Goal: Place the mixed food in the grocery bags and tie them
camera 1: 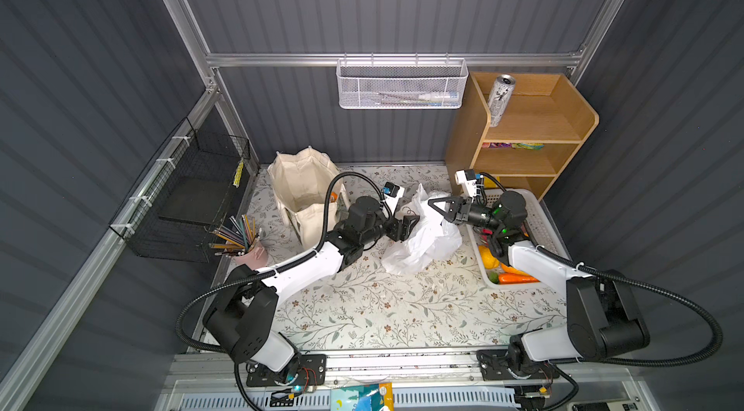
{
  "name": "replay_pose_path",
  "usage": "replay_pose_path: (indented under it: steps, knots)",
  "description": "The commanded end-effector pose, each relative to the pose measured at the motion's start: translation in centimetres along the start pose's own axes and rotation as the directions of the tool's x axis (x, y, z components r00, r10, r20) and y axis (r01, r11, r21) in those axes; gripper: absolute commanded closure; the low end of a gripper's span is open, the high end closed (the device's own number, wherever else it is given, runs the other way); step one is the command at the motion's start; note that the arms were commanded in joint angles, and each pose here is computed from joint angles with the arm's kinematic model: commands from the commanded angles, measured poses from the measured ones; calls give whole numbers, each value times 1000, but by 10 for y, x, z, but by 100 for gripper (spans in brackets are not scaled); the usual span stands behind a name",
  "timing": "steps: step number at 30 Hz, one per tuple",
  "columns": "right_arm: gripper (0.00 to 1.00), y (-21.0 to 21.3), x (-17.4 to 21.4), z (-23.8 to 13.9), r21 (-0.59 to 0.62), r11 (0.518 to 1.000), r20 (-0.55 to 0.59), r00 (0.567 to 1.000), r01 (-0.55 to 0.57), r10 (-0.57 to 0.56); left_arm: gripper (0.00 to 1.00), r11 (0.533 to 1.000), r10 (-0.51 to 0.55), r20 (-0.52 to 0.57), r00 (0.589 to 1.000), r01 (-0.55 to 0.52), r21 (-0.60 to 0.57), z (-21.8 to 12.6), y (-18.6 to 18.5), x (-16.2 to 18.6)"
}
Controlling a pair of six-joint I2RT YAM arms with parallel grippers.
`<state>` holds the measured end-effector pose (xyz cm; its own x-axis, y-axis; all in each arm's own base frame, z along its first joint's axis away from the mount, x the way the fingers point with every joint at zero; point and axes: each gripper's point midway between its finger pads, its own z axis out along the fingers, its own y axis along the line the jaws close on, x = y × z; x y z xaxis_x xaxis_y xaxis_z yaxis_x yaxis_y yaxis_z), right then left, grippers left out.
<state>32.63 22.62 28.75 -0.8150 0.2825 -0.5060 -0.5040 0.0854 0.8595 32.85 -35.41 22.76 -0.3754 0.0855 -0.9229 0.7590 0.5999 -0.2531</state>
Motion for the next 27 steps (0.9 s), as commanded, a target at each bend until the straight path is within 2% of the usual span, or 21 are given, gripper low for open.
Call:
replay_pose_path:
  steps: [1,7,12,15,22,25,27]
  knots:
    - [100,9,0,-2,-40,997,-8,998,67,-67,25,994,-18,0,1000,18,103,11,-29,-1]
    - [100,16,-1,-1,-57,994,-12,996,92,-93,26,988,-31,-77,997,42,146,39,-50,35]
    - [100,12,0,-1,-56,995,-22,996,85,-86,26,988,-44,-67,997,54,144,45,-52,36]
    - [100,7,4,-1,-55,996,-32,997,74,-76,21,998,-29,-36,999,31,52,30,-35,26]
    - [100,2,8,-6,-54,996,-42,996,73,-75,17,991,-47,62,997,54,-125,-41,22,-9]
    - [100,1,10,-6,-60,996,-56,995,73,-77,15,988,-22,99,995,37,-150,-62,24,-31]
    - [100,1,11,-6,-66,995,-67,995,76,-80,15,993,-18,133,991,33,-111,-68,14,-49]
